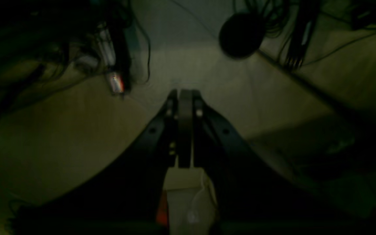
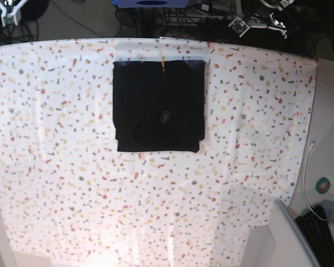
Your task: Layout the t-shirt on the table in an organized manner, then fold the t-shirt properly
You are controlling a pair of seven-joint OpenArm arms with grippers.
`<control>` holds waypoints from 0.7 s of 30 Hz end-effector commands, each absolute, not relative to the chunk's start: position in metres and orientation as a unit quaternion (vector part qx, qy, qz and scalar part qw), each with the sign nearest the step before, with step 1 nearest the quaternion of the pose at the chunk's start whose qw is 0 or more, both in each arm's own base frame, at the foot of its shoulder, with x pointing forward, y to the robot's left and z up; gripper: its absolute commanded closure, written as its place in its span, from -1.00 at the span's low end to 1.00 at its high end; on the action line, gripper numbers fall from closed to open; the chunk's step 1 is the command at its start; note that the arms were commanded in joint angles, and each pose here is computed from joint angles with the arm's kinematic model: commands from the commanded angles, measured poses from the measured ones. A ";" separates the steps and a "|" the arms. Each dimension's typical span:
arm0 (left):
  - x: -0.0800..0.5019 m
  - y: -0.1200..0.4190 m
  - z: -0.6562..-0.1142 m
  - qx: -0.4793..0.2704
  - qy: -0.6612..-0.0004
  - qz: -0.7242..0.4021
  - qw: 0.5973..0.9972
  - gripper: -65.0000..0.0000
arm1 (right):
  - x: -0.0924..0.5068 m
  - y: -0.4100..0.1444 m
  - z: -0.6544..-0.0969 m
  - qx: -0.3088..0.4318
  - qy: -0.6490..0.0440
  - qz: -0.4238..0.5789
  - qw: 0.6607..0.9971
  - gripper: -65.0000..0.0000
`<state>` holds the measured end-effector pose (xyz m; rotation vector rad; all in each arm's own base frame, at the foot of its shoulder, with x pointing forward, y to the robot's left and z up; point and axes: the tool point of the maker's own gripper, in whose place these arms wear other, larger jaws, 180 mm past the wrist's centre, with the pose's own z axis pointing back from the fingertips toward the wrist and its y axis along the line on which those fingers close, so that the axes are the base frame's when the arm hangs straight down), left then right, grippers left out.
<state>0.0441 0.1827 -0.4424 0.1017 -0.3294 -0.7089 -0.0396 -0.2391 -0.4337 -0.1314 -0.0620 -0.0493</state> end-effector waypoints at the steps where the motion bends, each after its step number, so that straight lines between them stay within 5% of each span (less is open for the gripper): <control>1: 0.032 0.169 -0.444 0.030 -0.157 -0.337 0.928 1.00 | -0.059 -0.228 -0.442 -0.053 -0.002 -0.020 0.998 1.00; 10: -0.093 0.115 -0.512 -0.078 -0.009 -0.330 0.941 1.00 | -0.157 -0.217 -0.536 0.048 0.166 0.106 0.979 1.00; 17: -0.192 0.110 -0.604 -0.074 0.075 -0.254 0.961 1.00 | -0.170 -0.254 -0.609 0.018 0.167 0.129 0.977 1.00; 21: -0.227 0.107 -0.620 -0.121 0.083 -0.216 0.965 1.00 | -0.161 -0.252 -0.625 0.014 0.080 0.169 0.982 1.00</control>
